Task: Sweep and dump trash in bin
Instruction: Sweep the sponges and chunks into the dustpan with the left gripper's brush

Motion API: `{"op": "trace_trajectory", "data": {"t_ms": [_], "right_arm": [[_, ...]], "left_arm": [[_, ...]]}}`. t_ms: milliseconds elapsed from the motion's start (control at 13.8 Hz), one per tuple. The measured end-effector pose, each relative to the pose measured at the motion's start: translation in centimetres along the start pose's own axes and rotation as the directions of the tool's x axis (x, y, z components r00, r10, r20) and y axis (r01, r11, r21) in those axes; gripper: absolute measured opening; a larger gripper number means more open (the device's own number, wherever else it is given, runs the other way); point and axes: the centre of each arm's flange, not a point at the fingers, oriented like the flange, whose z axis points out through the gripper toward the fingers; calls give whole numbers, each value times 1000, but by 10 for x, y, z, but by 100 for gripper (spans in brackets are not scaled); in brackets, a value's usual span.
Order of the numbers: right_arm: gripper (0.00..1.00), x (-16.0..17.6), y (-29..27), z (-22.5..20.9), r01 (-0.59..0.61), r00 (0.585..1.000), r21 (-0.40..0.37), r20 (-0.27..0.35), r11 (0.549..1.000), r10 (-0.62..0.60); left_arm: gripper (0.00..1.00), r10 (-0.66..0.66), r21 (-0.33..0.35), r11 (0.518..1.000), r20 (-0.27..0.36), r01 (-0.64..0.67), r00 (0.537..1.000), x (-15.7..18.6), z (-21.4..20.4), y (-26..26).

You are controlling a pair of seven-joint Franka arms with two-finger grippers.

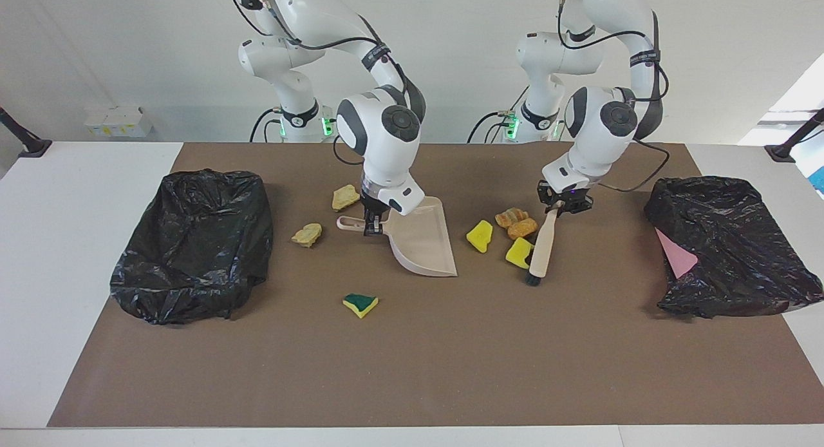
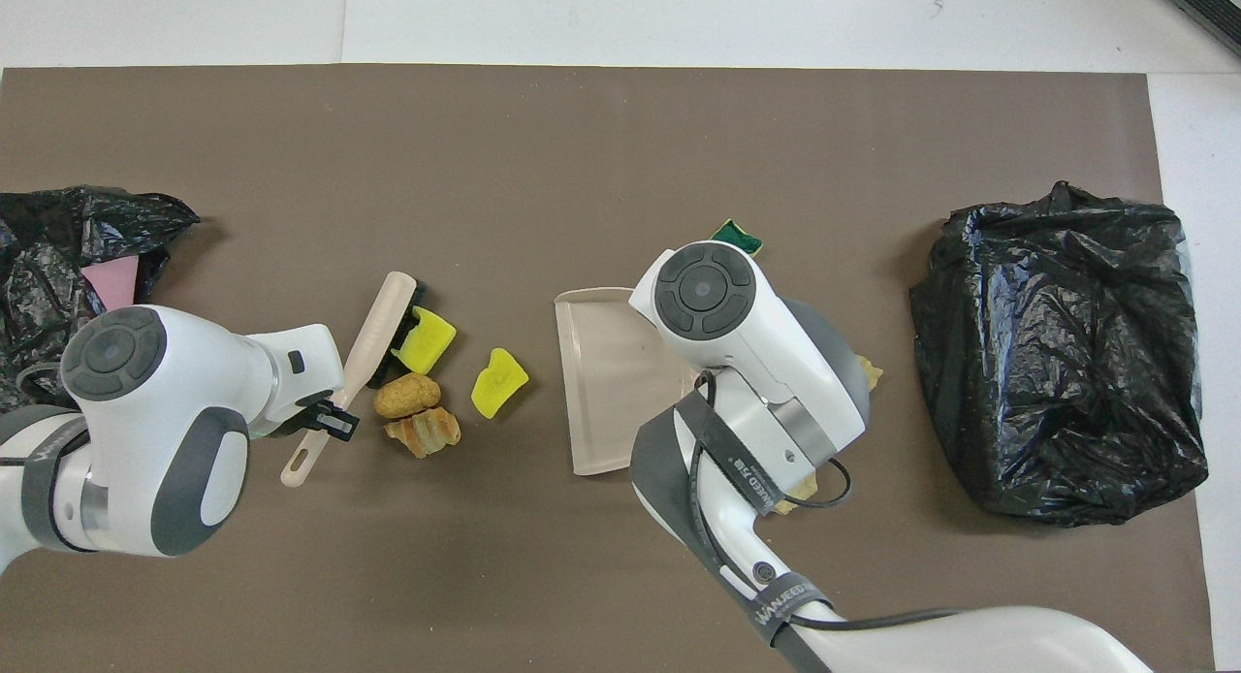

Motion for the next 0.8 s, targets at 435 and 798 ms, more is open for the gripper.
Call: {"op": "trace_trajectory", "data": {"t_ms": [435,798], "right_arm": [[31,-3,-4,8,-7,1000,4,0,1000,7],[31,-5,-10,14,-30,1000,-1,-4,1000,30]], "left_arm": [[26,-169,-10,985,81,171,982,-11,-4,16],[26,-272,-11,962,87,274,958,-6,-3,70]]}}
